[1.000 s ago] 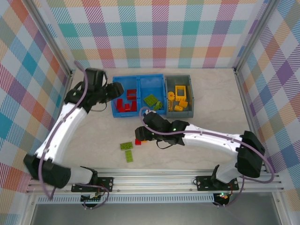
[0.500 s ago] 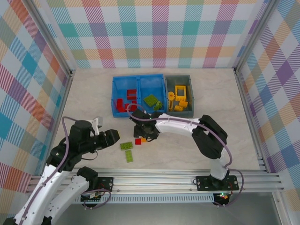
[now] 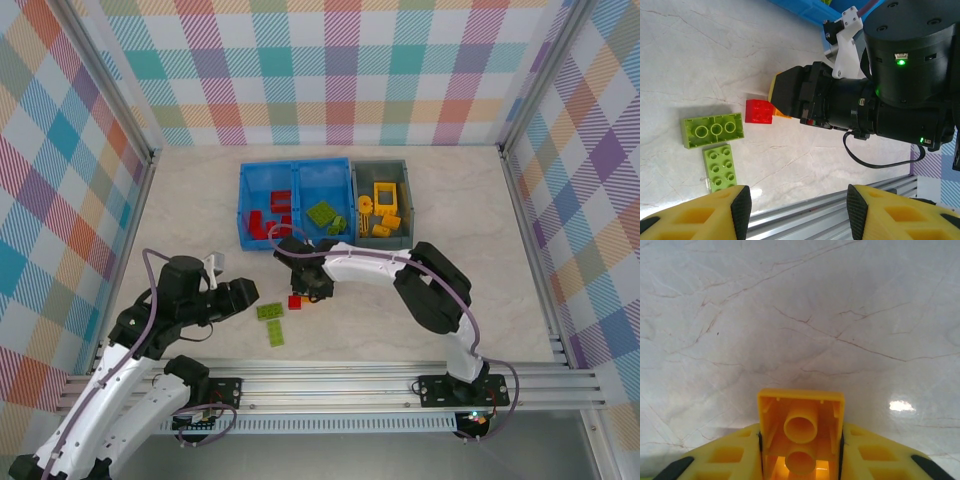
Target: Sort the legos into containers by color
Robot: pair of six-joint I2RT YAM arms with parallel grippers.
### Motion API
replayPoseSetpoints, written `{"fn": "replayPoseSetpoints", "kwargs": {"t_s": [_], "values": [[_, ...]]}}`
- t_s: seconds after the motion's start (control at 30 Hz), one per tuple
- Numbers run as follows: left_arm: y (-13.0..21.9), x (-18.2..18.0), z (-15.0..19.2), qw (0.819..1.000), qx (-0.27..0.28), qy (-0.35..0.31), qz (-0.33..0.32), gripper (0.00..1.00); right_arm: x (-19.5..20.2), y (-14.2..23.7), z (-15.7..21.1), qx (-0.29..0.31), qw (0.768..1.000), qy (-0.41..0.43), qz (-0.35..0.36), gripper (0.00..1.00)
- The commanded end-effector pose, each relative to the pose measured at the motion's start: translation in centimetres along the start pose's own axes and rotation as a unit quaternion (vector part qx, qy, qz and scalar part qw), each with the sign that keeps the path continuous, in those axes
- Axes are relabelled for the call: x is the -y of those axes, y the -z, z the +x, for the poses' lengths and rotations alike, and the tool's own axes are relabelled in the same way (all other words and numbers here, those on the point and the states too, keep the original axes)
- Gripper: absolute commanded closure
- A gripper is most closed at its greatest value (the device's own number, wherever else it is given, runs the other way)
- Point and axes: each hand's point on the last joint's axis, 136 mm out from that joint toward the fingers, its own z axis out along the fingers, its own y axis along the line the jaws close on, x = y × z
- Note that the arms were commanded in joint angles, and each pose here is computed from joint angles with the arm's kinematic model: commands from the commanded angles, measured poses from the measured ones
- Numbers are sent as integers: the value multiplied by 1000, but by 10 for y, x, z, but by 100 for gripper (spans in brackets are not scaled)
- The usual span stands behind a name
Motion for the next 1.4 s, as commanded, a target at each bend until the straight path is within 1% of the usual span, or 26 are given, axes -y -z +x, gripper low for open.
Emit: {"fn": "replayPoseSetpoints", "kwargs": {"t_s": [0.0, 0.07, 0.2, 0.3, 0.4, 0.5, 0.6, 0.67, 0.83, 0.93, 1.13, 1.27, 1.37], "values": [[9, 21, -10, 999, 15, -12, 33, 45, 7, 13, -8, 22, 1000, -2, 2, 73], [8, 23, -12, 999, 15, -16, 34, 45, 8, 31, -15, 46, 999, 6, -5, 75], [7, 36, -21, 999, 15, -18, 45, 45, 25, 85, -35, 104, 994, 19, -10, 74], [3, 49, -29, 998, 12, -13, 61, 45, 51, 115, -51, 123, 992, 5, -27, 74], [-3, 70, -38, 996, 12, -16, 83, 45, 79, 142, -78, 153, 987, -7, -43, 73], [-15, 94, -39, 995, 6, -41, 88, 45, 105, 152, -111, 163, 986, -16, -39, 73], [-36, 121, -30, 993, -2, -82, 83, 46, 128, 147, -144, 153, 987, -35, -37, 73], [-48, 137, -25, 991, 3, -107, 75, 47, 137, 143, -167, 149, 987, -43, -36, 73], [-73, 173, -17, 985, 43, -157, 60, 48, 142, 126, -229, 146, 987, -45, -60, 74], [-88, 194, -17, 979, 68, -184, 50, 48, 140, 110, -257, 141, 986, -50, -80, 75], [-126, 228, -25, 968, 88, -236, 25, 48, 134, 84, -296, 131, 981, -87, -111, 75], [-143, 245, -29, 962, 90, -257, 23, 48, 132, 67, -311, 123, 976, -126, -130, 74], [-150, 249, -28, 961, 85, -263, 23, 48, 129, 53, -319, 113, 972, -147, -143, 73]]}}
